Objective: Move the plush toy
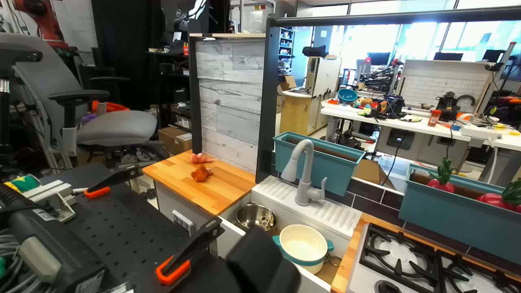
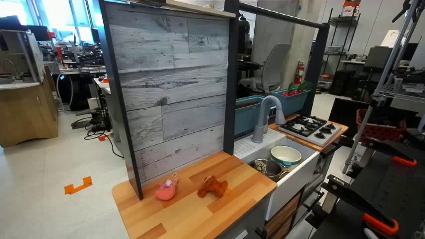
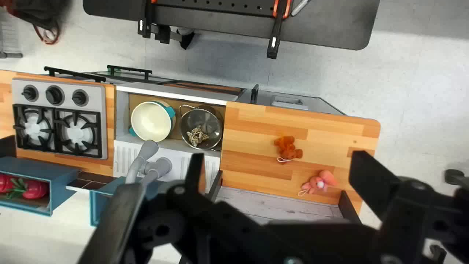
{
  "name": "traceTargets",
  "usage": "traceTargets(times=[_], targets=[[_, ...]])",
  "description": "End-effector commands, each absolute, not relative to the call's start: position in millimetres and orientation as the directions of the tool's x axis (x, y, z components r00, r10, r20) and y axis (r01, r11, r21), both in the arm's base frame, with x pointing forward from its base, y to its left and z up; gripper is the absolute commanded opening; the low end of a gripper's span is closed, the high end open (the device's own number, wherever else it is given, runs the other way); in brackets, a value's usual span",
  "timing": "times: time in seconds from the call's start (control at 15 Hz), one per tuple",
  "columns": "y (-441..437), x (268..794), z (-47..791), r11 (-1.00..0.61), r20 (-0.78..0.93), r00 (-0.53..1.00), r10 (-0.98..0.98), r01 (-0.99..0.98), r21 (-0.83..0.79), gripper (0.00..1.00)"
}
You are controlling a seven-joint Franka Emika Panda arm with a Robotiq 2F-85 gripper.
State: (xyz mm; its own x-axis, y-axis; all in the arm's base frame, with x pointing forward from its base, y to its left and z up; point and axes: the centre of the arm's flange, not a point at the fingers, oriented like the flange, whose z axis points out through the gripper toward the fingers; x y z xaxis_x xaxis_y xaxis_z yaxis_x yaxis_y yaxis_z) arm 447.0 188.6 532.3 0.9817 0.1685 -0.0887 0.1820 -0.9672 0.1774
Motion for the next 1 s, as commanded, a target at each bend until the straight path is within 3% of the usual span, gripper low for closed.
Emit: traceTargets(times=[0.0,0.93], targets=[[189,447,532,-0.967,-0.088,0.982,0.168,0.182,0.177,1.00],[189,456,484,-0.961,-0.061,0.974,0.219,0.226,0.160,1.00]])
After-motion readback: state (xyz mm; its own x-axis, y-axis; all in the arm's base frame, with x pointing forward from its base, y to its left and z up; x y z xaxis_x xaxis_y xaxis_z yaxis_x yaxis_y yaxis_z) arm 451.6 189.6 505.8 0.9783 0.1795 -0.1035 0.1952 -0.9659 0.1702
